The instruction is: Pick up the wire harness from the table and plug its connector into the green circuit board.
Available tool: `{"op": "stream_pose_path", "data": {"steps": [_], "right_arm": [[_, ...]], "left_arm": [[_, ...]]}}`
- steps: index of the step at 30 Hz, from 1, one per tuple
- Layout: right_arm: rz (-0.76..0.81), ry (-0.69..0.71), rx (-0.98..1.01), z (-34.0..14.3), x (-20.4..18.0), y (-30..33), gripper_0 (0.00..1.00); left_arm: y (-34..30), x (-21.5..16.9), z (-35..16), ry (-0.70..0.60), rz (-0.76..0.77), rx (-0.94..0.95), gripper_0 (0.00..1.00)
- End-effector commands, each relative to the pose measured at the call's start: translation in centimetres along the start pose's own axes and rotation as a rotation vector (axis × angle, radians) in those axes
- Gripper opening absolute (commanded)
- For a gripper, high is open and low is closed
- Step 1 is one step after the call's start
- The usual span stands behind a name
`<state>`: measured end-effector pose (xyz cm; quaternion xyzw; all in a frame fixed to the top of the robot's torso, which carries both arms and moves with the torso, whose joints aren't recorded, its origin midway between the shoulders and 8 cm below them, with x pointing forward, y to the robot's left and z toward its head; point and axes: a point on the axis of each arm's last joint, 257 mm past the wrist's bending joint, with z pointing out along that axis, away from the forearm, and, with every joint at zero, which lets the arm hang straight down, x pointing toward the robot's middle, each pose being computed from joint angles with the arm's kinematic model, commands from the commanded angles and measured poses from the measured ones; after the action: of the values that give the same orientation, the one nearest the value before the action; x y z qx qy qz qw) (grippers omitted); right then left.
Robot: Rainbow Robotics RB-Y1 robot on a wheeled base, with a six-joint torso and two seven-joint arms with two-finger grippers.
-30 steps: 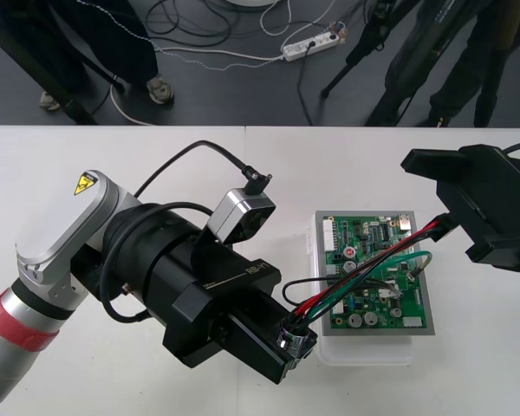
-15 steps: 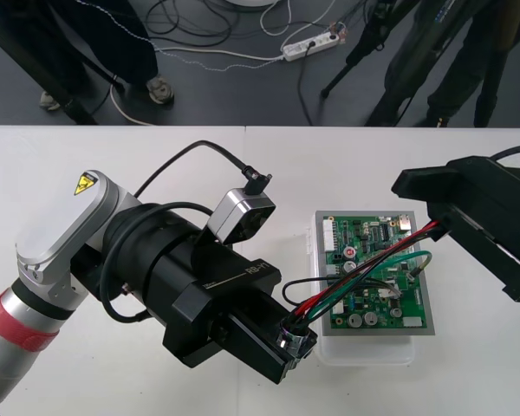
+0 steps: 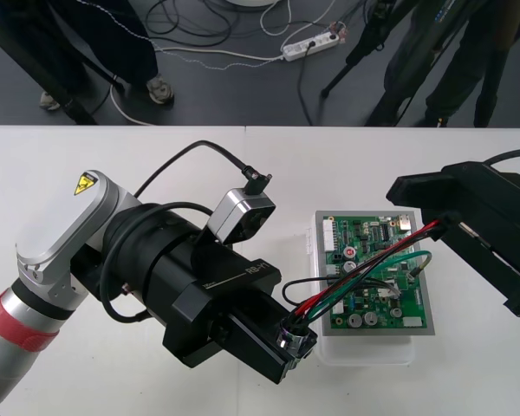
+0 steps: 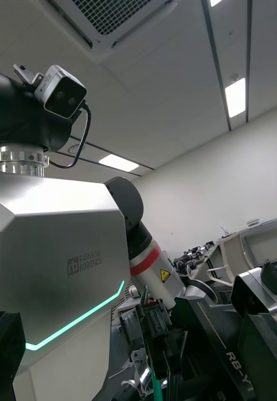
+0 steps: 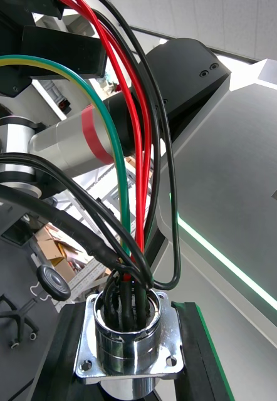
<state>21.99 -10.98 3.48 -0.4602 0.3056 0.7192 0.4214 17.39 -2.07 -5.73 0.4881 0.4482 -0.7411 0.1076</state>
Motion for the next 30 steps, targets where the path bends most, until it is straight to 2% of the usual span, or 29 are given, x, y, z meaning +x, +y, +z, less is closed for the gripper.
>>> {"op": "stream_pose_path", "data": {"steps": [1, 5, 6, 7, 10, 11, 12, 14, 22, 30], "right_arm": [[-0.006, -0.011, -0.048, 1.06, 0.03, 1.09, 1.0], [-0.01, -0.019, -0.051, 1.16, -0.03, 1.08, 1.0], [-0.012, -0.021, -0.05, 1.19, 0.04, 1.05, 0.82], [-0.013, -0.021, -0.05, 1.23, 0.09, 1.01, 0.77], [-0.025, -0.024, -0.05, 1.36, 0.2, 0.91, 0.53], [-0.031, -0.027, -0.053, 1.43, 0.15, 0.91, 0.38], [-0.034, -0.032, -0.054, 1.44, 0.11, 0.92, 0.29], [-0.043, -0.035, -0.057, 1.58, 0.1, 0.98, 0.21], [-0.061, -0.04, -0.058, 1.67, 0.12, 0.93, 0.05], [-0.068, -0.04, -0.058, 1.67, 0.12, 0.93, 0.0]], "left_arm": [[-1.1, 0.37, 0.95, 0.004, -0.066, 0.061, 0.0], [-1.14, 0.37, 0.97, 0.005, -0.063, 0.062, 0.0], [-1.1, 0.37, 0.95, 0.004, -0.064, 0.061, 0.0], [-1.12, 0.35, 0.98, 0.003, -0.062, 0.062, 0.0], [-1.1, 0.37, 0.95, 0.004, -0.064, 0.061, 0.0], [-1.12, 0.35, 0.98, 0.003, -0.062, 0.062, 0.0], [-1.15, 0.35, 1.01, 0.004, -0.061, 0.063, 0.0], [-1.12, 0.35, 0.98, 0.003, -0.062, 0.062, 0.0], [-1.15, 0.32, 0.98, 0.003, -0.065, 0.064, 0.0], [-1.17, 0.35, 0.97, 0.004, -0.066, 0.063, 0.0]]}}
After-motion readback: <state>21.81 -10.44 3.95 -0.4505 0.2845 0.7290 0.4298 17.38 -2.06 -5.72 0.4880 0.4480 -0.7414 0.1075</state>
